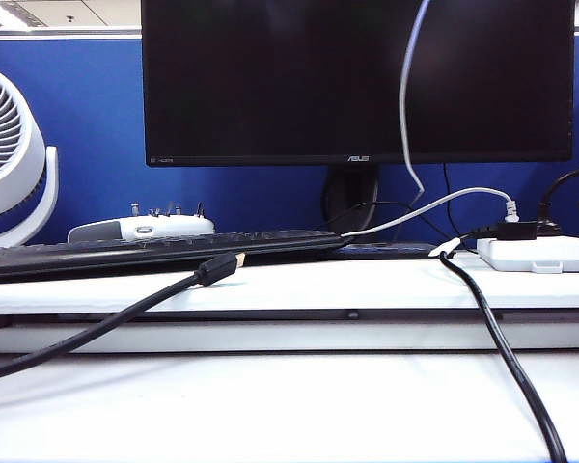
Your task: Pick up the Type-C charging cable and the charging base, insert one end of the Type-C charger into the corresponding slot on the base, and finally place the plugged-in charger back on the table.
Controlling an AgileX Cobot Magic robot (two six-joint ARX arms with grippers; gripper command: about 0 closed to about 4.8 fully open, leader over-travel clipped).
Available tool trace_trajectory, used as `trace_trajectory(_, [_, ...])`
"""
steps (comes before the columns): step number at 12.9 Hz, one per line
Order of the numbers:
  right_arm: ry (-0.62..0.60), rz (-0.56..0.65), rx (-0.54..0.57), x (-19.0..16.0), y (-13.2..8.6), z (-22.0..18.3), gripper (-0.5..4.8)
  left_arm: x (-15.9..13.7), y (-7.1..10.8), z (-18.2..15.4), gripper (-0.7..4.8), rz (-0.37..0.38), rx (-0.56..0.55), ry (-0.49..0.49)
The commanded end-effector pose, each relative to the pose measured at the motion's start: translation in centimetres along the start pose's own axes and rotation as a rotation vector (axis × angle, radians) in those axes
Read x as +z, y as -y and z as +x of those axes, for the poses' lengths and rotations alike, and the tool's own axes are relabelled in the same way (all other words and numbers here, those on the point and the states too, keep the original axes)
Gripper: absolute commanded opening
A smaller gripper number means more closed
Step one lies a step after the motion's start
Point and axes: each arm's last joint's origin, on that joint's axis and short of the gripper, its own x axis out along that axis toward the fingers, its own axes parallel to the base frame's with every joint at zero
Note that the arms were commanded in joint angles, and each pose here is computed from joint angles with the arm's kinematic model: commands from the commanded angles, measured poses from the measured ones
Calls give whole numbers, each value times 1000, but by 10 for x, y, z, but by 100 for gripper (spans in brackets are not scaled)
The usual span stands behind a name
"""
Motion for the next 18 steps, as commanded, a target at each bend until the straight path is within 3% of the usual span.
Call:
trace_trajectory(1, [5,-30,-11,3,3,-1,-4,-4,1,-3,121,32,7,-13])
trace_trajectory(18, [-61,-3,-8,-4,-6,9,-4,-4,0,-3,121,89,11,-15])
